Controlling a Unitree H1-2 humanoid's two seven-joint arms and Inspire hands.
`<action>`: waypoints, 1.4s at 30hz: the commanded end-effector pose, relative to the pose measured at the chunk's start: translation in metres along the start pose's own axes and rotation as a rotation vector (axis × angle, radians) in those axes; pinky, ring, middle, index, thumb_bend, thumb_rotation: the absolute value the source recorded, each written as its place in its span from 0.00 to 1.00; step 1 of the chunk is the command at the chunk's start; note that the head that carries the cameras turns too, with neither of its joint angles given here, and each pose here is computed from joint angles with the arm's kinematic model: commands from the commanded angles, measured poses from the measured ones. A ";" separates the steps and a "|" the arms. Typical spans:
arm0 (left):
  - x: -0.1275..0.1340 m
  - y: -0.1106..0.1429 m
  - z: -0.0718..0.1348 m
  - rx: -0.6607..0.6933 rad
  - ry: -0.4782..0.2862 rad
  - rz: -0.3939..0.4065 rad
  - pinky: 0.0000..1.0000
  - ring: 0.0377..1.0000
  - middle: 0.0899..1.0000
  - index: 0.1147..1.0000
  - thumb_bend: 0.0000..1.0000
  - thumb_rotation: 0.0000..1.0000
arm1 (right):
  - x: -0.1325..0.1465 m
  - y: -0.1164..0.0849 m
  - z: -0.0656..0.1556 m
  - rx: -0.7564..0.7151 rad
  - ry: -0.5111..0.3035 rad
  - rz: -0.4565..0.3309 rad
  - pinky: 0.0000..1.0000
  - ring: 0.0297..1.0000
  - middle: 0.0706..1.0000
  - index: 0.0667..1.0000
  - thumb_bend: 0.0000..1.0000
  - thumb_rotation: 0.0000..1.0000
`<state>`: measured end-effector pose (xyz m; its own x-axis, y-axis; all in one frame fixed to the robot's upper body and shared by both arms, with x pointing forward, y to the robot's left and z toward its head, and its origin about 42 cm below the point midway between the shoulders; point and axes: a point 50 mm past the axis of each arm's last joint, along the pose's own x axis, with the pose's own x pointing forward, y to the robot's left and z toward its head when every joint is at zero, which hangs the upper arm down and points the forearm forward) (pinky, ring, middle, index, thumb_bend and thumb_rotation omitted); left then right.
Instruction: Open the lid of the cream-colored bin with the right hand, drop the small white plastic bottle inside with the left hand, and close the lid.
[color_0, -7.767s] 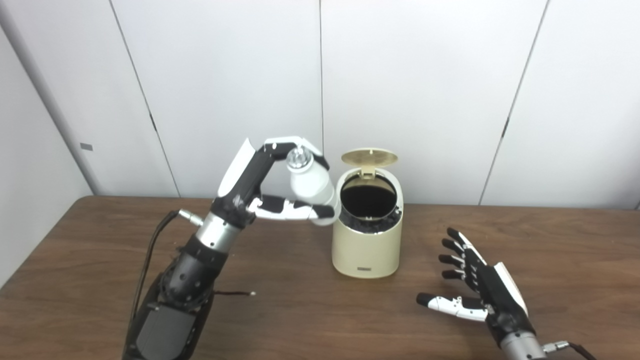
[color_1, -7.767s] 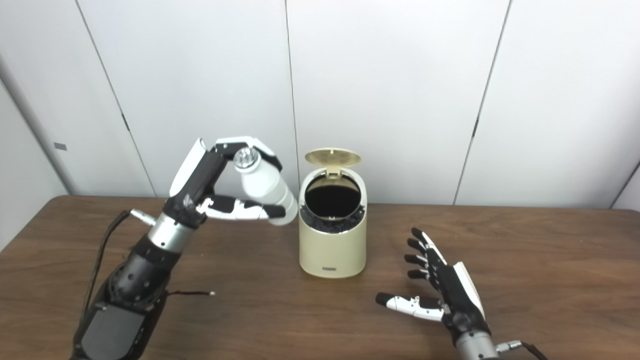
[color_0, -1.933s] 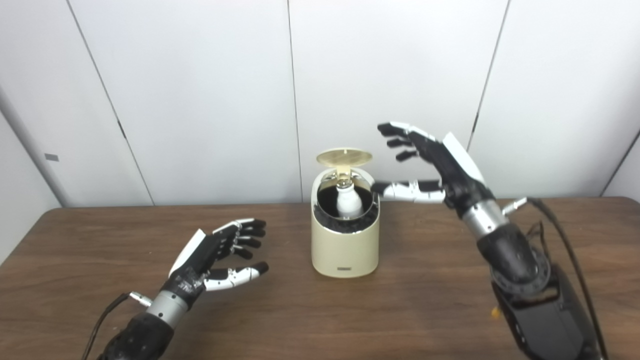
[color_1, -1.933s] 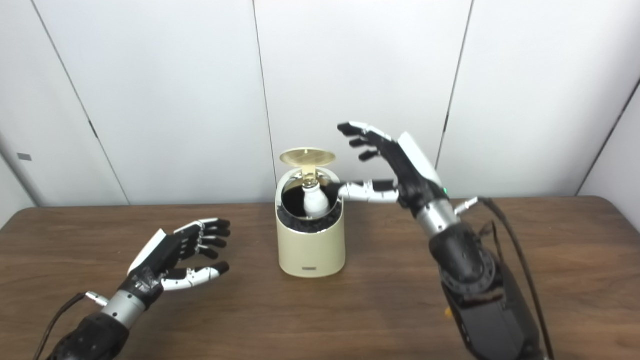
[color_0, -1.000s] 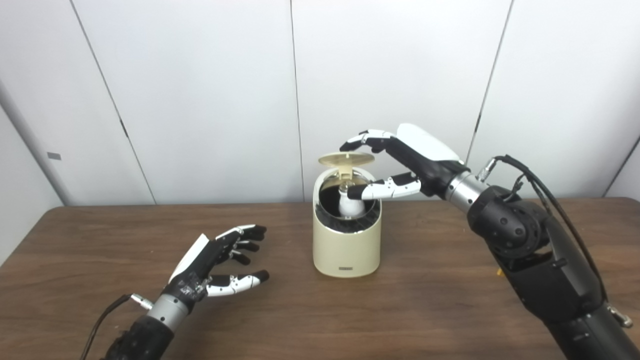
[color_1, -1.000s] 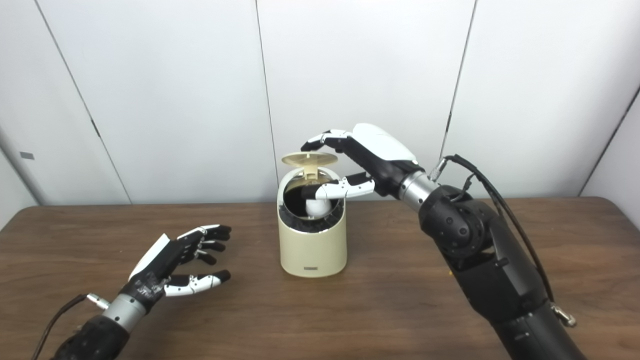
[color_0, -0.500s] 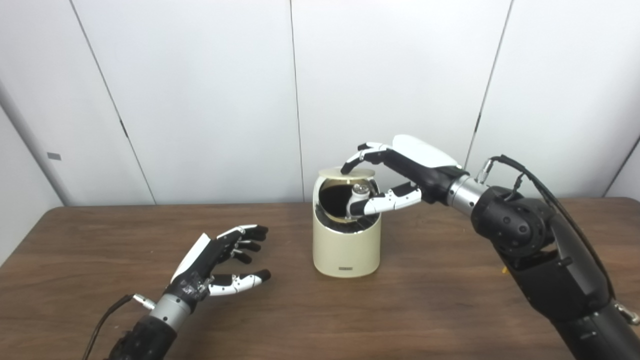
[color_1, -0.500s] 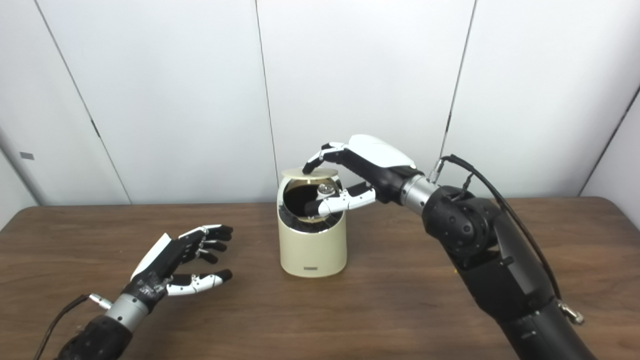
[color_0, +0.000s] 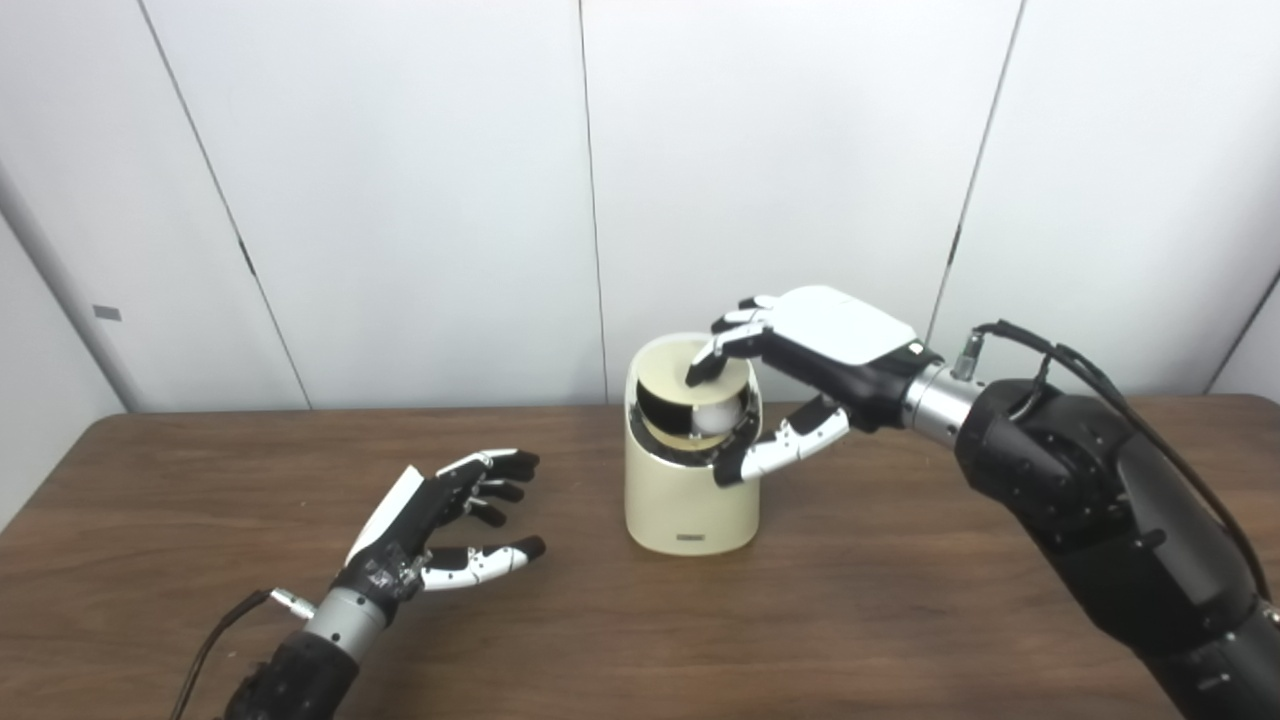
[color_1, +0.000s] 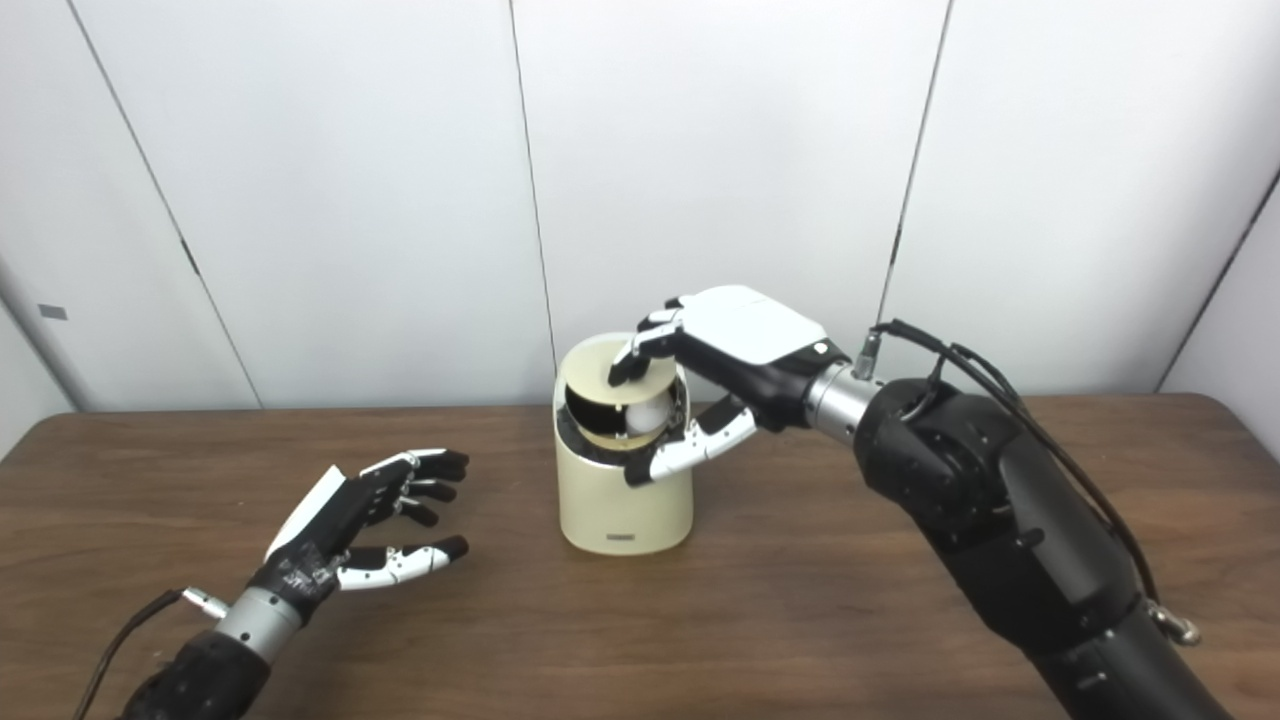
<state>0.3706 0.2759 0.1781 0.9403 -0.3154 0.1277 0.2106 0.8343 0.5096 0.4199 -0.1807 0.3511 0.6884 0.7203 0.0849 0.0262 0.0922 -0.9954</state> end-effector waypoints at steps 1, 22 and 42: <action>0.007 0.012 0.016 0.030 -0.085 0.035 0.67 0.75 0.78 0.78 0.62 0.15 | 0.001 -0.019 0.002 -0.083 -0.049 -0.053 0.93 0.87 0.68 0.68 0.66 0.68; 0.006 0.010 0.017 0.020 -0.086 0.046 0.64 0.74 0.77 0.78 0.62 0.15 | 0.002 -0.002 0.005 -0.147 -0.063 0.034 0.90 0.87 0.69 0.70 0.71 0.78; 0.000 0.009 0.019 0.046 -0.081 0.049 0.64 0.73 0.78 0.78 0.62 0.15 | 0.002 0.009 0.001 -0.169 -0.025 0.131 0.94 0.92 0.73 0.75 0.74 0.81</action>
<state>0.3637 0.2736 0.1757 0.9429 -0.3055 0.1330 0.1980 0.8347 0.5138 0.4168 -0.1745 0.3342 0.6655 0.7457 -0.0323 0.0479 -0.0859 -0.9952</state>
